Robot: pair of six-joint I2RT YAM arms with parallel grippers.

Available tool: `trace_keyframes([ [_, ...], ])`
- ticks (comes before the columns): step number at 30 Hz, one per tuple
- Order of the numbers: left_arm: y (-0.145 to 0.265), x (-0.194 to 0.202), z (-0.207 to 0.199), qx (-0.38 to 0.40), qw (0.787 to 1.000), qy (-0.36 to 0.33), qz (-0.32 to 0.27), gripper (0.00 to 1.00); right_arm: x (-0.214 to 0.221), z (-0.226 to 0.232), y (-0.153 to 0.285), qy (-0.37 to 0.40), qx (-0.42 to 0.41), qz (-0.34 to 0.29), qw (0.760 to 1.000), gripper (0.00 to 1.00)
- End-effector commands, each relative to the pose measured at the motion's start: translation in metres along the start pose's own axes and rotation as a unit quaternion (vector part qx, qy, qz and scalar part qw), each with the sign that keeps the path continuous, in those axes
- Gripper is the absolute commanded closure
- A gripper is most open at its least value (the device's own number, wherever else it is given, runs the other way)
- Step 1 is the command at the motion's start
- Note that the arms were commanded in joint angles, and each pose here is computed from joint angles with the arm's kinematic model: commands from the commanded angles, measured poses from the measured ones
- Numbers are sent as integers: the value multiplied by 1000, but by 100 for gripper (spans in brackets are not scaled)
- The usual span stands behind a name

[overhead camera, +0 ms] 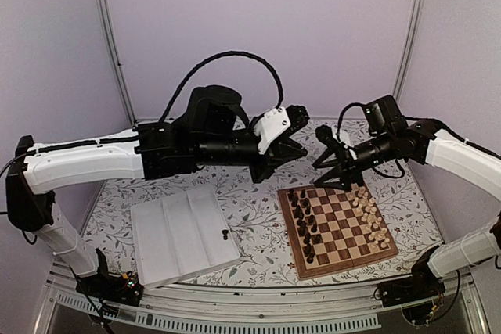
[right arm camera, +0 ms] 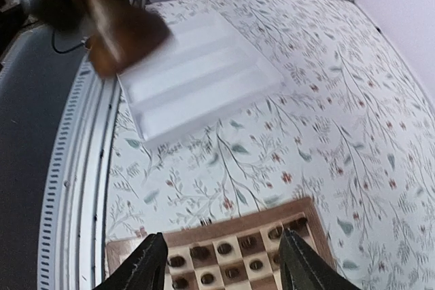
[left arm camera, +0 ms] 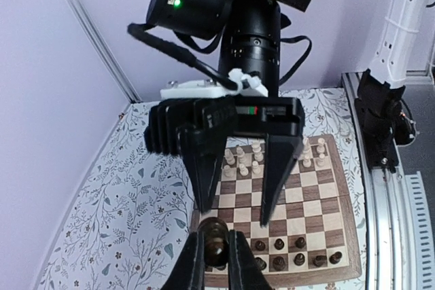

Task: Set up the chess pieces on the board
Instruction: Place the chess piece on the chessboard.

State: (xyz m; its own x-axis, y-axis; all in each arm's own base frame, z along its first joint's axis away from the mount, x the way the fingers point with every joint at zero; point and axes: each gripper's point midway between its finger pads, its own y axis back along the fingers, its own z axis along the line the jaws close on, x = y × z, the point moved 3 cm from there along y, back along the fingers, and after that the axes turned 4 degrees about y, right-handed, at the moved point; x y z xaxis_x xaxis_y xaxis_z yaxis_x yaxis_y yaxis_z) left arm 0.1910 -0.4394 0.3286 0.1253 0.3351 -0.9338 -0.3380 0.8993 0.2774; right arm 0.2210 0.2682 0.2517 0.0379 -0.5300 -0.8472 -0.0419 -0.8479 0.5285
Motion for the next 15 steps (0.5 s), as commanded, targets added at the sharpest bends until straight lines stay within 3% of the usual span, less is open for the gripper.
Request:
trace_keyframes([
  [1,-12,38,-25,78,990,21,118,93,55,-19,46,-25,106,42,993,40],
  [6,-32,56,-52,161,972,29,167,93,93,-44,82,-99,209,30,973,39],
  [9,-56,75,-75,209,953,23,218,93,117,-72,107,-161,290,50,942,38],
  [15,-81,94,-93,238,932,18,273,93,126,-80,111,-174,312,63,932,38],
])
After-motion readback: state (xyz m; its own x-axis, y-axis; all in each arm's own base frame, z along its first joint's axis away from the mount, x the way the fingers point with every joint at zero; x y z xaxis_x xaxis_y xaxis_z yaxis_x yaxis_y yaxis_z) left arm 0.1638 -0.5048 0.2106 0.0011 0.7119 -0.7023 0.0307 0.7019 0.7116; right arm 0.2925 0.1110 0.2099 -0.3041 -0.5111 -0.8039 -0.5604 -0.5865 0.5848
